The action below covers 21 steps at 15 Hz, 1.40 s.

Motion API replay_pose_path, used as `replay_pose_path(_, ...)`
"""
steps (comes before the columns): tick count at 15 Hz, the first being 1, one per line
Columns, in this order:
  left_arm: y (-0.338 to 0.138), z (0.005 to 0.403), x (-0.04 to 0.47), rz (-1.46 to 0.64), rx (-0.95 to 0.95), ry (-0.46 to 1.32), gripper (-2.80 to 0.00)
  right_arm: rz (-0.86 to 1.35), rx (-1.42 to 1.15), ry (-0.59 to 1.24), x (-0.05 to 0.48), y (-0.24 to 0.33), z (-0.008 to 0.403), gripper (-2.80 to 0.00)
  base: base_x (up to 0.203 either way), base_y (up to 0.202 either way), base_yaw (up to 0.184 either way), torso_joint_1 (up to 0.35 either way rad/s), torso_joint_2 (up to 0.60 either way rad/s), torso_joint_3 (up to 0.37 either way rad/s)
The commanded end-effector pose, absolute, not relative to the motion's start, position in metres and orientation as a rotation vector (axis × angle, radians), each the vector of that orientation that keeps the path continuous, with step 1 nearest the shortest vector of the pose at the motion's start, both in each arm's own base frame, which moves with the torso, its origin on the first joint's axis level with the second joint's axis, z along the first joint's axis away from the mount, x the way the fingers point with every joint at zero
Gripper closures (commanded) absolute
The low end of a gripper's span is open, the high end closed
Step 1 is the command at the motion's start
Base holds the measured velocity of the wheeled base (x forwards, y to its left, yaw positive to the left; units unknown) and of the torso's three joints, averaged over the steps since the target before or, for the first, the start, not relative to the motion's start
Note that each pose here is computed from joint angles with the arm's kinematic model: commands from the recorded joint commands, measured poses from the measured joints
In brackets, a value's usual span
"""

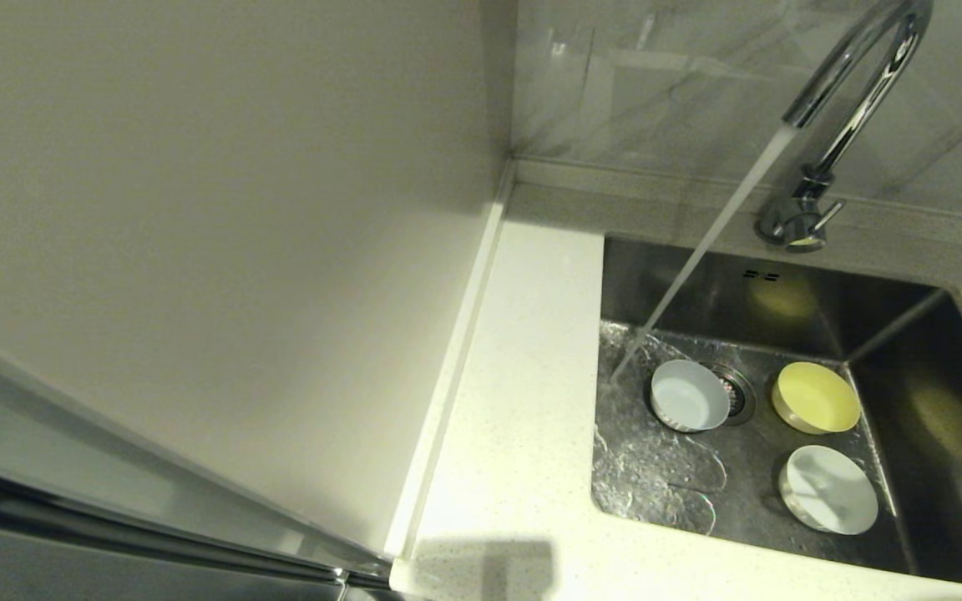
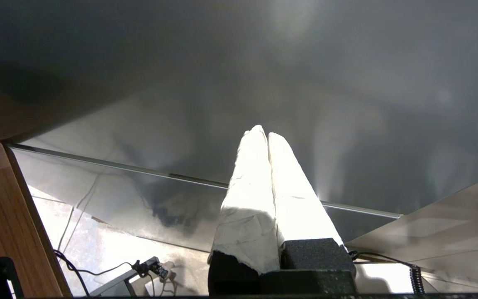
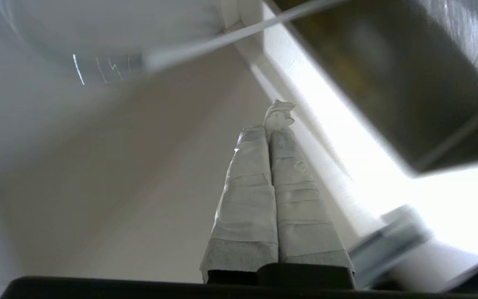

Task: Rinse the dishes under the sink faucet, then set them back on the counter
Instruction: Wait for the water to rinse the bowl

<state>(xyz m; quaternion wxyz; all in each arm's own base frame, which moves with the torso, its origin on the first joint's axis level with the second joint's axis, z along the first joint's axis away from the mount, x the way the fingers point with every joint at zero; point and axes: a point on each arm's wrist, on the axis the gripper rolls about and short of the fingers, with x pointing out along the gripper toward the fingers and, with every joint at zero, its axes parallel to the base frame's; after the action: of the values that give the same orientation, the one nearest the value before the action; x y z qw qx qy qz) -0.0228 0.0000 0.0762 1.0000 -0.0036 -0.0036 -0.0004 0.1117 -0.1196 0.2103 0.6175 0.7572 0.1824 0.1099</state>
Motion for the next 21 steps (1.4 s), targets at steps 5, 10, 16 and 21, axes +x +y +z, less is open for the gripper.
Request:
replay_pose_path(5, 0.0, 0.075, -0.023, 0.0, -0.008, -0.005, 0.0, 0.511, 0.675, 0.051, 0.053, -0.033, 0.384, 0.0, 0.0, 0.0, 0.0, 0.0, 0.0, 0.0)
replay_pose_path(10, 0.0, 0.075, -0.023, 0.0, -0.008, -0.005, 0.0, 0.52, 1.35, 0.396, 0.049, -0.016, 0.439, 0.0, 0.0, 0.0, 0.0, 0.0, 0.0, 0.0)
replay_pose_path(16, 0.0, 0.075, -0.023, 0.0, -0.008, -0.005, 0.0, -0.682, 0.978, 0.476, 0.093, -0.059, 0.331, 0.0, 0.0, 0.0, 0.0, 0.0, 0.0, 0.0)
replay_pose_path(21, 0.0, 0.075, -0.023, -0.001, -0.008, -0.005, 0.0, -0.525, 0.122, 0.065, 0.041, -0.017, 0.321, 0.0, 0.0, 0.0, 0.0, 0.0, 0.0, 0.0)
